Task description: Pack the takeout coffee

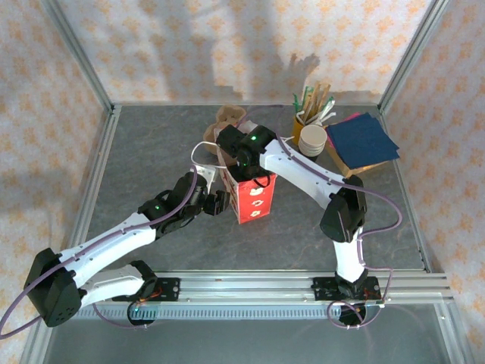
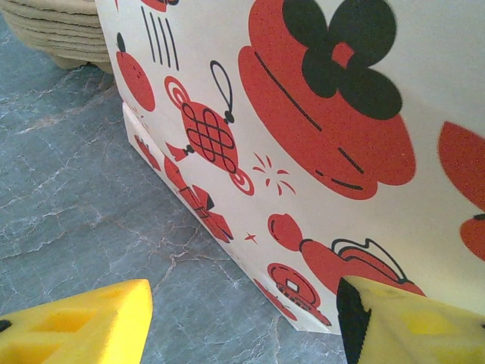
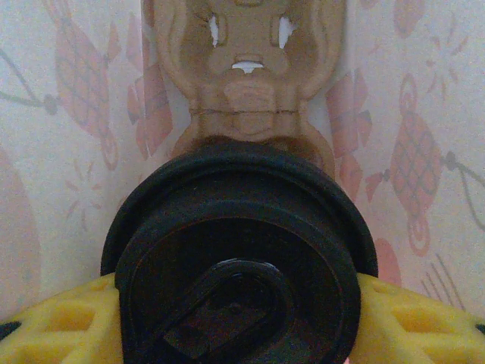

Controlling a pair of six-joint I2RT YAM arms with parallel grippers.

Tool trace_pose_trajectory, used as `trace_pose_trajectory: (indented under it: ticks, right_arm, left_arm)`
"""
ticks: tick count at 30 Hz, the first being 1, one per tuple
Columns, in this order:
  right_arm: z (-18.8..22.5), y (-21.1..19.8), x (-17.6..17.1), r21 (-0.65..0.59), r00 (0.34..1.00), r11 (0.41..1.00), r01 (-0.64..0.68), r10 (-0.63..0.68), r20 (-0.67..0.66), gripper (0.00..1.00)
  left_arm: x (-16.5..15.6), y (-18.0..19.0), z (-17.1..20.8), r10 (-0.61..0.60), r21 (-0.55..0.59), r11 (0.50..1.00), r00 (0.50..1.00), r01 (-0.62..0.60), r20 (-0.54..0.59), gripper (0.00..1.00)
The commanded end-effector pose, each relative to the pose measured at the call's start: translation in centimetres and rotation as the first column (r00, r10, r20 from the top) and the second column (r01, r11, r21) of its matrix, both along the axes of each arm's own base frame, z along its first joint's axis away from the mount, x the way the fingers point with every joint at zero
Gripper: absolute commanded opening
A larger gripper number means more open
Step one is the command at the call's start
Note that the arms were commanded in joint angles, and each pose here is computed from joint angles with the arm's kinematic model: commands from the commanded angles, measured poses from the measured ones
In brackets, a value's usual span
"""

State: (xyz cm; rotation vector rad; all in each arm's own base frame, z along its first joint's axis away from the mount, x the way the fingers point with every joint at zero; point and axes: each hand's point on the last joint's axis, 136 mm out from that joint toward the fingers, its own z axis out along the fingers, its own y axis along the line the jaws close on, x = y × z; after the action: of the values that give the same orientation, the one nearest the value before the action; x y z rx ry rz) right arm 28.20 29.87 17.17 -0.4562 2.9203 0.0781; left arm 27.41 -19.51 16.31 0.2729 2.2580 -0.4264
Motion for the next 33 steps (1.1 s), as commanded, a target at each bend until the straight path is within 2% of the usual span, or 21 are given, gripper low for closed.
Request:
trace_pose_trajectory:
  ticks: [1,33]
  right_arm:
    - [1.21,-0.53,-0.51,0.005,1.0,1.0,-0.006,0.006,0.018,0.4]
    - [0.51,-1.04,-0.73,-0.02,1.0,1.0,-0.005,0.005,0.008,0.4]
  left_arm:
    - [0.11,0.19,0.33,0.004,0.014,1.0,1.0,-0.004,0.017,0.68]
    - [0.2,0.29,-0.03,0.01,0.029,1.0,1.0,-0.01,0.007,0.68]
